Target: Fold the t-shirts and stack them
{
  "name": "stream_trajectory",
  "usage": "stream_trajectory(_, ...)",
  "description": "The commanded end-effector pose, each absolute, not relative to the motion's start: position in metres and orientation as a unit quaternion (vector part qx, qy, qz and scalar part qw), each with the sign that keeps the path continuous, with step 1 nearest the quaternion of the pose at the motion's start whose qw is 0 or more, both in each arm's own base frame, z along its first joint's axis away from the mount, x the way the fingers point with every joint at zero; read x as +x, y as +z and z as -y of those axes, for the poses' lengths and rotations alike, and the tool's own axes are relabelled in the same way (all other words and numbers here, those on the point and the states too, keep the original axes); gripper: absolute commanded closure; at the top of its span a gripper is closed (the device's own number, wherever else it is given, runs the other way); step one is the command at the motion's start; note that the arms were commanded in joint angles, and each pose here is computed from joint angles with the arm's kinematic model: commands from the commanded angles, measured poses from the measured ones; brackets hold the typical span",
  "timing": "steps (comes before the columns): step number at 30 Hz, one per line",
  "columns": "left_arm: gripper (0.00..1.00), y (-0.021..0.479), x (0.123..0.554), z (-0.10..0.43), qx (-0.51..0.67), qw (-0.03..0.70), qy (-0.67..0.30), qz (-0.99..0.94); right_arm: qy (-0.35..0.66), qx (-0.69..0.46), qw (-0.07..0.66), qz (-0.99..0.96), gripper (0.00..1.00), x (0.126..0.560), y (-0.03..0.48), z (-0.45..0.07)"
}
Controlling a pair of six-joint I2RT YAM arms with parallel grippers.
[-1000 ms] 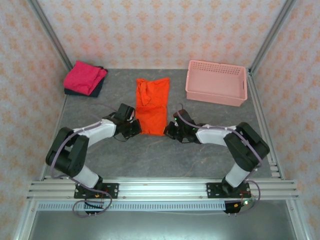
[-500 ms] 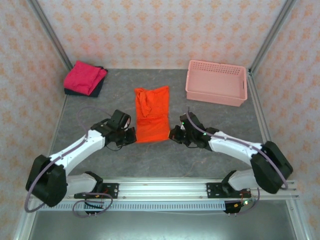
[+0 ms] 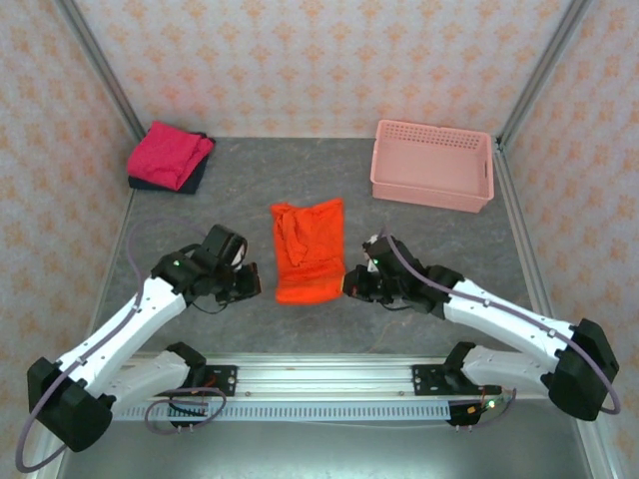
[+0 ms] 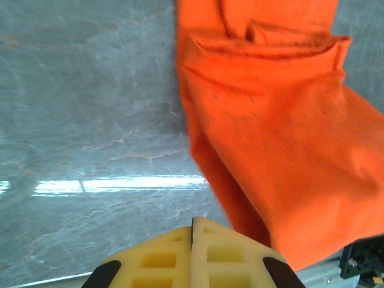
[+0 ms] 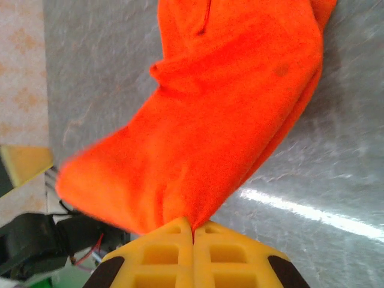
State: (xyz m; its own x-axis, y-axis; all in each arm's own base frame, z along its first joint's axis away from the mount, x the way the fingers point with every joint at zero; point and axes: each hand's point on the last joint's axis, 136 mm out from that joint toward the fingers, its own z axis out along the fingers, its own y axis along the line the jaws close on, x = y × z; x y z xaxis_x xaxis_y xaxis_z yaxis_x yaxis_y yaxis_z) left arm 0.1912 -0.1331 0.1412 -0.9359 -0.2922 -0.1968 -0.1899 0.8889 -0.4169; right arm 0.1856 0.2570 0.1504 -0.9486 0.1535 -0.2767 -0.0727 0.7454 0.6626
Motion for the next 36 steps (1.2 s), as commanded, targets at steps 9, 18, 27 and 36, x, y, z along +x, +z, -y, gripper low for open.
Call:
stream_trajectory(9,0.98,0.194,0.24,0.133,-0.084,0.182,-0.146,-0.969,0.302,-0.008,0.218,-0.928,1.0,0.246,0.182,-0.249)
stream_trajectory(18,0.34,0.167,0.243,0.17,-0.064,0.24,-0.208,-0.946,0.298,0.047,0.202,-0.932,1.0,0.251,0.14,-0.242)
stream_trajectory(27,0.25,0.127,0.281,0.176,-0.084,0.255,-0.158,-0.95,0.247,0.1,0.211,-0.94,1.0,0.246,0.119,-0.191)
stream_trajectory(36,0.32,0.109,0.341,0.213,-0.086,0.248,-0.143,-0.954,0.215,0.123,0.187,-0.95,1.0,0.243,0.099,-0.156)
